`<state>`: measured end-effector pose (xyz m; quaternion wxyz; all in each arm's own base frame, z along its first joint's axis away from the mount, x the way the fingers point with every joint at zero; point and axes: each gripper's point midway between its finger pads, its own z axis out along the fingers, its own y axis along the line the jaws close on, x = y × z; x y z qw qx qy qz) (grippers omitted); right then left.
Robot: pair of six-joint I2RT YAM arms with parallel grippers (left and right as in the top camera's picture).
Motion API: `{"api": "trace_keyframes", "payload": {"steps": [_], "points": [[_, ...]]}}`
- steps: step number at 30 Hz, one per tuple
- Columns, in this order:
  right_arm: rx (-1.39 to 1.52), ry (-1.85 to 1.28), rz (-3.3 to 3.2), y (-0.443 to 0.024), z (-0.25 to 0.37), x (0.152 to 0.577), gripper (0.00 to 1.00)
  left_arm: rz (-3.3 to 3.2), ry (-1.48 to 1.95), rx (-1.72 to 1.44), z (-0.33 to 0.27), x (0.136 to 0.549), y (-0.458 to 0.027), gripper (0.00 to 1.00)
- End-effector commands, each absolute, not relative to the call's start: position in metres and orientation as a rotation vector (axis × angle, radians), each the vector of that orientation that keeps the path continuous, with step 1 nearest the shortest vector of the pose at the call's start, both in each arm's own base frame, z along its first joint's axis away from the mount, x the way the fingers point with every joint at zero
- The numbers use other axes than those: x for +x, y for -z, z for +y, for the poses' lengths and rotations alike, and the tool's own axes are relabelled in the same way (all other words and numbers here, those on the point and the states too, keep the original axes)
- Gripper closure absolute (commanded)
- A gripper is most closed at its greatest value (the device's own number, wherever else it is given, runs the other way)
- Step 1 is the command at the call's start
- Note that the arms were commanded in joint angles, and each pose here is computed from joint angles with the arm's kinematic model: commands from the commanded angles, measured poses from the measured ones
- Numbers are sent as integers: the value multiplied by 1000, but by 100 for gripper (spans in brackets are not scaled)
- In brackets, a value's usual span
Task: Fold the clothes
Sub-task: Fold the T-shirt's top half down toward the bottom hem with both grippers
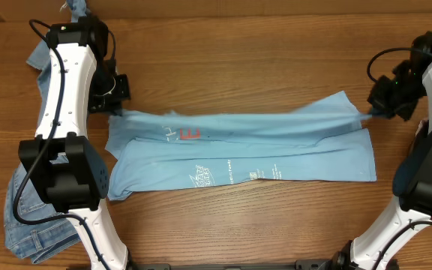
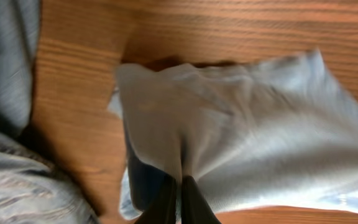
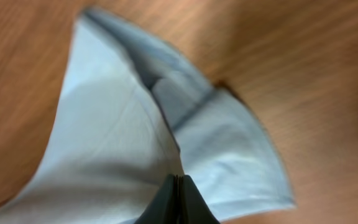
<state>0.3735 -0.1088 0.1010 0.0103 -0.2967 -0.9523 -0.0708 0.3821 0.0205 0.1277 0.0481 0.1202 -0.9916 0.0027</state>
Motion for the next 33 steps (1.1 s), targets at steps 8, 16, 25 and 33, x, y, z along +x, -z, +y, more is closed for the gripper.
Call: {"api": "trace_keyframes", "payload": {"steps": [8, 16, 25, 33], "points": [[-907, -30, -2917, -118, -129, 341, 96, -2937, 141, 375, 32, 354, -141, 96], [-876, -22, -2824, -99, -121, 318, 96, -2786, 78, 358, 21, 321, -98, 96], [-857, -39, -2779, -96, -119, 307, 86, -2727, 83, 349, 21, 306, -84, 96], [-857, -45, -2778, -96, -120, 306, 86, -2675, 87, 341, 20, 294, -90, 64]]}}
